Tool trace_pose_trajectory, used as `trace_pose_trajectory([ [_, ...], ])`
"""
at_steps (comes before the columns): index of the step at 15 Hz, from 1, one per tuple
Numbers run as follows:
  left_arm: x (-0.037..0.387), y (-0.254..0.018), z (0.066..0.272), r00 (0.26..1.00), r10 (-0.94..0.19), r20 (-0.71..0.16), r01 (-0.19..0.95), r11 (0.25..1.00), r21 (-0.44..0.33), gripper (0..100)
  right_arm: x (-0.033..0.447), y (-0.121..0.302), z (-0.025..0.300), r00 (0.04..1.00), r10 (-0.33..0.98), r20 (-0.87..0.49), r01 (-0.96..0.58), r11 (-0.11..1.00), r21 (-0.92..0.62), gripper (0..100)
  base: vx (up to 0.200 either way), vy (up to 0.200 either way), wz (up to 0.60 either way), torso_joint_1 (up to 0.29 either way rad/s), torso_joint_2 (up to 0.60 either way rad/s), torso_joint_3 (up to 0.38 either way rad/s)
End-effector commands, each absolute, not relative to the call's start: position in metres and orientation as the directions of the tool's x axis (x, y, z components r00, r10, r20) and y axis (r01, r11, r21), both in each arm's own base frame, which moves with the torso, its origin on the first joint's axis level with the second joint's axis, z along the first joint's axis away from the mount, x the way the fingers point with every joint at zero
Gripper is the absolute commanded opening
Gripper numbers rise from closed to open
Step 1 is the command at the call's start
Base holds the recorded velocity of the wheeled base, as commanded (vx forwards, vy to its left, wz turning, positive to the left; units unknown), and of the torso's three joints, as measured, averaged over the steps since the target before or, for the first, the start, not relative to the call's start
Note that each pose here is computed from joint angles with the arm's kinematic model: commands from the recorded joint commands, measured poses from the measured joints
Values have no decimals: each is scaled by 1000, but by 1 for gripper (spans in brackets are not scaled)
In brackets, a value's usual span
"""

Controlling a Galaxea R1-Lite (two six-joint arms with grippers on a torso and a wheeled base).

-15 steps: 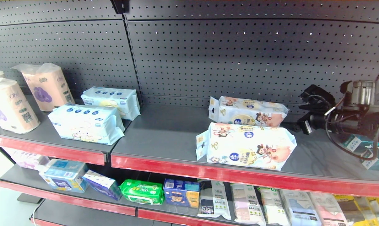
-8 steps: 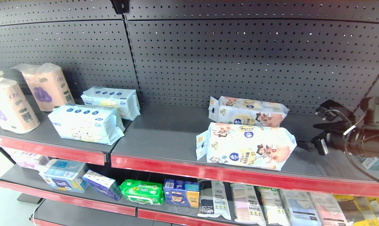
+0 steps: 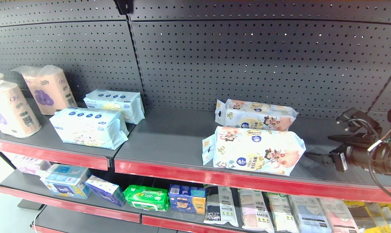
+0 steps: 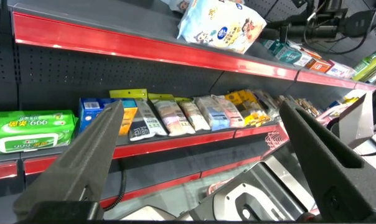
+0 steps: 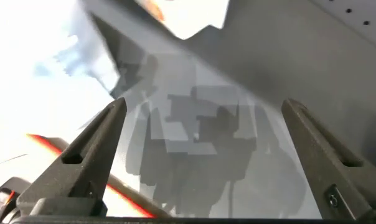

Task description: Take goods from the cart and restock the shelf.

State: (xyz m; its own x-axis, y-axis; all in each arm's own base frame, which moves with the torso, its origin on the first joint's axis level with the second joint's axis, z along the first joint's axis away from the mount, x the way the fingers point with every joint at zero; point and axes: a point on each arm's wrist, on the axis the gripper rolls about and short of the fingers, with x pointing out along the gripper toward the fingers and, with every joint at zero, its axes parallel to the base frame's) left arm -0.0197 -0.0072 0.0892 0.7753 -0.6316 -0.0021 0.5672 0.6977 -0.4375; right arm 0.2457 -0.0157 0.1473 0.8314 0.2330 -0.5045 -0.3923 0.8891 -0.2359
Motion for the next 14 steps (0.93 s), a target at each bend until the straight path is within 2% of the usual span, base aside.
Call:
trace_pose_trajectory([
  [1,-20,-7,89,775,-632,-1,568,698,-437,100,249,-13,146,827,244,-507,-404,884,-234,100,0,0,0,0,0,0],
  [8,-20,-7,89,775,-632,-4,567,698,-438,100,277,-9,144,825,254,-506,-416,877,-239,100,0,0,0,0,0,0],
  [14,-20,-7,89,775,-632,-4,567,698,-438,100,273,10,152,821,305,-483,-457,859,-233,100,0,0,0,0,0,0],
])
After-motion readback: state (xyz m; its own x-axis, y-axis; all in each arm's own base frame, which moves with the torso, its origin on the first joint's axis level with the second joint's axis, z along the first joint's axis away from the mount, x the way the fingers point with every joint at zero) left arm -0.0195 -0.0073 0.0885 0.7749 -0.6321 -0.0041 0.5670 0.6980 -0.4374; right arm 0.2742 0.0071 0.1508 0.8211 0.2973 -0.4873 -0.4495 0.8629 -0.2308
